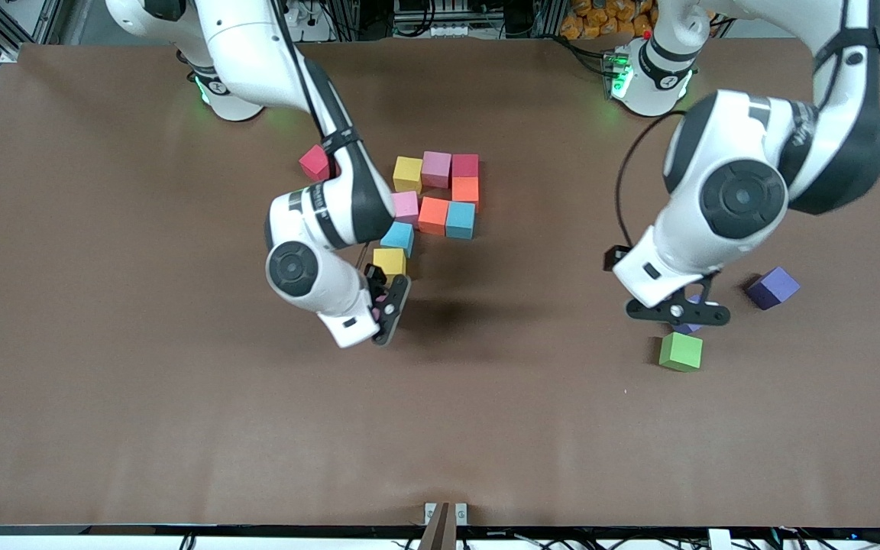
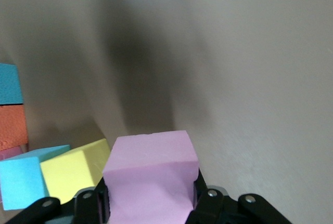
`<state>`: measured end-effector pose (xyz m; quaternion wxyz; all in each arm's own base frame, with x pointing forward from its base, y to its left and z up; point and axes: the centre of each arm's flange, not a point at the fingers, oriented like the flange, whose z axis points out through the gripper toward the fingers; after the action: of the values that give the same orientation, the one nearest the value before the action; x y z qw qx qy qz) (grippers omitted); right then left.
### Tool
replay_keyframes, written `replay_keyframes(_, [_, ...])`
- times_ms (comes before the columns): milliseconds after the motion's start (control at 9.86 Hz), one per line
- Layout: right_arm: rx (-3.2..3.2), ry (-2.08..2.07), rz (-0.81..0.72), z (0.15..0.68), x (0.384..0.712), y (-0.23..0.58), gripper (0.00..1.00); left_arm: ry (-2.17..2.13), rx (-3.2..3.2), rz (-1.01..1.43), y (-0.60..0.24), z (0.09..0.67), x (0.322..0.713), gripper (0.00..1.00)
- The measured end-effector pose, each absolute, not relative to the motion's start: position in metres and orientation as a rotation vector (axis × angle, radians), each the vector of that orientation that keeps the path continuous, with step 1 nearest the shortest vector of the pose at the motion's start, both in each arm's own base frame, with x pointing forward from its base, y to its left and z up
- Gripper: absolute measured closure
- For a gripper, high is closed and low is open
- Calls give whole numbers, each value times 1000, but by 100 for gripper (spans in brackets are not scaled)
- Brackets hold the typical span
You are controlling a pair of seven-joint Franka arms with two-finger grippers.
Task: Form number 2 with 11 blocks
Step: 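Carry the pink cube to the group while the left gripper reaches green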
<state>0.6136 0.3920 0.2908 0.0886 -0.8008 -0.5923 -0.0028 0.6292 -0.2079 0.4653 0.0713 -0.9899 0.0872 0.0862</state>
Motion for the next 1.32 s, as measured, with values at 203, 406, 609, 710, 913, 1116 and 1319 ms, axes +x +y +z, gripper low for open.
replay_keyframes(203, [-2327, -1896, -28, 294, 586, 436, 41, 301, -2994, 254, -168, 434, 640, 0])
replay_keyframes(406, [-2295, -2010, -71, 297, 566, 467, 41, 386, -3003, 230, -149, 400, 642, 0])
replay_keyframes(609, [-2271, -2122, -77, 291, 548, 486, 41, 441, -3009, 194, -142, 371, 640, 0])
replay_keyframes(710, [-2267, -2147, -88, 282, 537, 492, 41, 453, -3013, 173, -143, 356, 637, 0])
replay_keyframes(913, [-2282, -2175, -115, 257, 521, 492, 41, 529, -3008, 150, -141, 327, 629, 0])
replay_keyframes(1116, [-2305, -2167, -122, 244, 511, 478, 41, 616, -2993, 124, -119, 316, 632, 0])
replay_keyframes(1319, [-2311, -2151, -112, 241, 500, 468, 41, 647, -2992, 66, -91, 302, 634, 0])
